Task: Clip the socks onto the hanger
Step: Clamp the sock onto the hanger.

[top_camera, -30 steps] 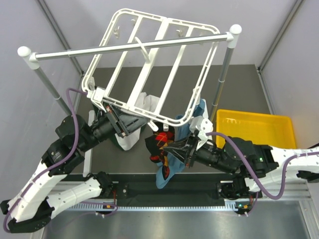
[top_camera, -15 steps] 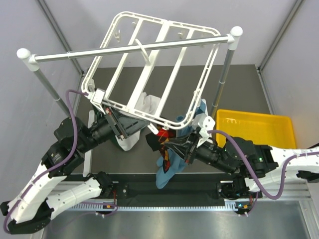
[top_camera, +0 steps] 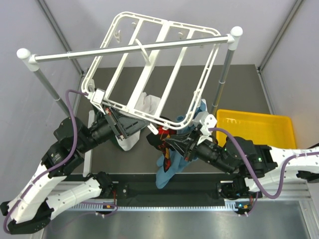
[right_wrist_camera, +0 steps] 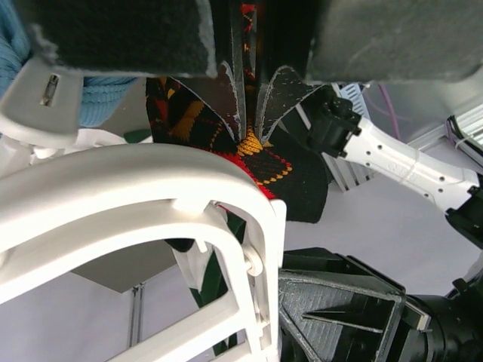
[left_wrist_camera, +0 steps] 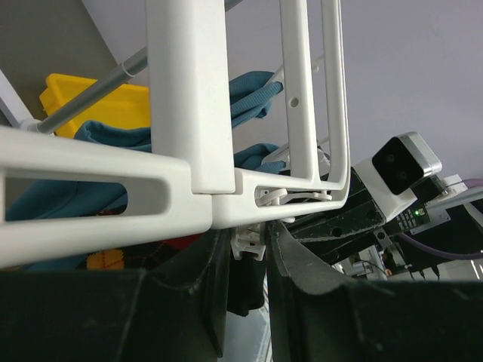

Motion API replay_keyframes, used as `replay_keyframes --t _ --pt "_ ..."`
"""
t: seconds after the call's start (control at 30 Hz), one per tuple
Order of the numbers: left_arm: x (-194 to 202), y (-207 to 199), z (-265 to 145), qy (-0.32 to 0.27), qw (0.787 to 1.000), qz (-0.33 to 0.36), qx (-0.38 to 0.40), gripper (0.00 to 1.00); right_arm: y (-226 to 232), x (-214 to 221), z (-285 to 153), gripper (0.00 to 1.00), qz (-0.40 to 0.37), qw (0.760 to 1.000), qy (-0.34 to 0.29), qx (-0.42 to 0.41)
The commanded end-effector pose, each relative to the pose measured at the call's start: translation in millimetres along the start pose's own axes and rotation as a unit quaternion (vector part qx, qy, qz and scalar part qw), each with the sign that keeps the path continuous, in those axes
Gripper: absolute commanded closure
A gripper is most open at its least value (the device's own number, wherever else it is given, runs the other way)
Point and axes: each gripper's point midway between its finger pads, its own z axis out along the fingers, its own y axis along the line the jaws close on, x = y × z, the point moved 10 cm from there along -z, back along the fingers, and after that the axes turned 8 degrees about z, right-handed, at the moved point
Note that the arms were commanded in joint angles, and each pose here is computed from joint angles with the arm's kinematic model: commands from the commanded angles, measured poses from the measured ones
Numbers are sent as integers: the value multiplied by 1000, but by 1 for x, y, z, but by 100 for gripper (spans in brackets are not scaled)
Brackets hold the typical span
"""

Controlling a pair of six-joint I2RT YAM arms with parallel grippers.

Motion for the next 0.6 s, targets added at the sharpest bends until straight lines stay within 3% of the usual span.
replay_keyframes --t 0.0,0.57 --pt "-2 -6 -3 -3 1000 -2 23 100 0 -5 4 100 -3 1000 -10 4" --pt "-3 -8 -2 -3 1000 -1 24 100 -9 -5 3 100 1 998 -30 55"
